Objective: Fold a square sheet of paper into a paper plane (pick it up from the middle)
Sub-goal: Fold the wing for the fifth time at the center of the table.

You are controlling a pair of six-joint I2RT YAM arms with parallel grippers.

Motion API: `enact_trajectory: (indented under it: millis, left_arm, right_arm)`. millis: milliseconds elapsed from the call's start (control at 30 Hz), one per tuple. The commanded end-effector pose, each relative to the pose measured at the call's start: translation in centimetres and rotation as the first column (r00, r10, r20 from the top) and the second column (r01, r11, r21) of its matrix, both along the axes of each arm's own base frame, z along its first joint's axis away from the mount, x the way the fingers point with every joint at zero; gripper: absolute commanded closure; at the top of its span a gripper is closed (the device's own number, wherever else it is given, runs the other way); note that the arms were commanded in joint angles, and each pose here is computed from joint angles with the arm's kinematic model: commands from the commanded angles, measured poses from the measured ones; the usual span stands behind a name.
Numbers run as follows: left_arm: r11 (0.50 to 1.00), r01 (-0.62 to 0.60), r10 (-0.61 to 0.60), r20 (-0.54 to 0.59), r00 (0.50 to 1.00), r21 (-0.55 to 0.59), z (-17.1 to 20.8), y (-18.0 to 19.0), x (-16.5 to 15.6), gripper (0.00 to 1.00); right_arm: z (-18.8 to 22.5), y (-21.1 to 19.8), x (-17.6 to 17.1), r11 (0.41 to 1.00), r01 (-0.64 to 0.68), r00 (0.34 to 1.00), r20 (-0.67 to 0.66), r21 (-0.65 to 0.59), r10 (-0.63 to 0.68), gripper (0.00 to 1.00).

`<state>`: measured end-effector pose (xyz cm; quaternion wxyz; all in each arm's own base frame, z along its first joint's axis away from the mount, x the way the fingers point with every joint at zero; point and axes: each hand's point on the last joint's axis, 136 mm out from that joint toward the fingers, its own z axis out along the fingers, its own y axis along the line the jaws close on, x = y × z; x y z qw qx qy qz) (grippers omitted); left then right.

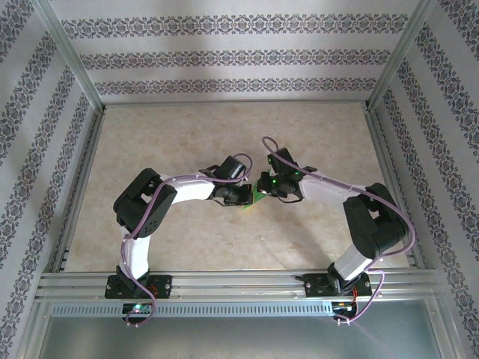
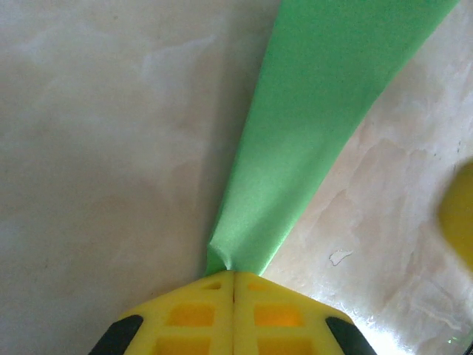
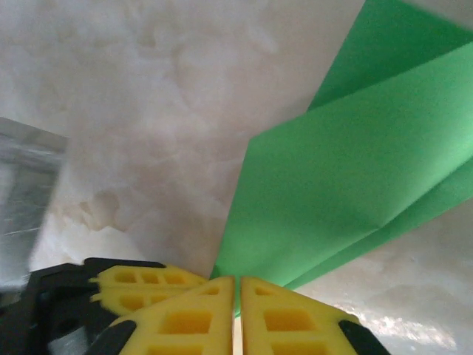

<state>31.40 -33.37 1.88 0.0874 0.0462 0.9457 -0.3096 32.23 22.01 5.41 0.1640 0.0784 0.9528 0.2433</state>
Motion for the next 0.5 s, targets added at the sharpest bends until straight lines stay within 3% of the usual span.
enact_trajectory:
  millis: [0, 467]
  left_arm:
    - [0.976, 0.008, 0.021, -0.132, 0.991, 0.216, -5.6, 4.0, -3.2, 0.95]
    - [0.976, -0.009, 0.038, -0.129, 0.991, 0.219, -5.7, 4.2, -3.2, 0.96]
  right_arm:
    - [-0.7, 0.8, 0.6, 0.997, 0.048, 0.999, -0.012, 0.053, -0.048, 0.91]
    - [-4.5, 0.7, -1.4, 0.991, 0.114, 0.986, -0.133, 0.071, -0.104, 0.95]
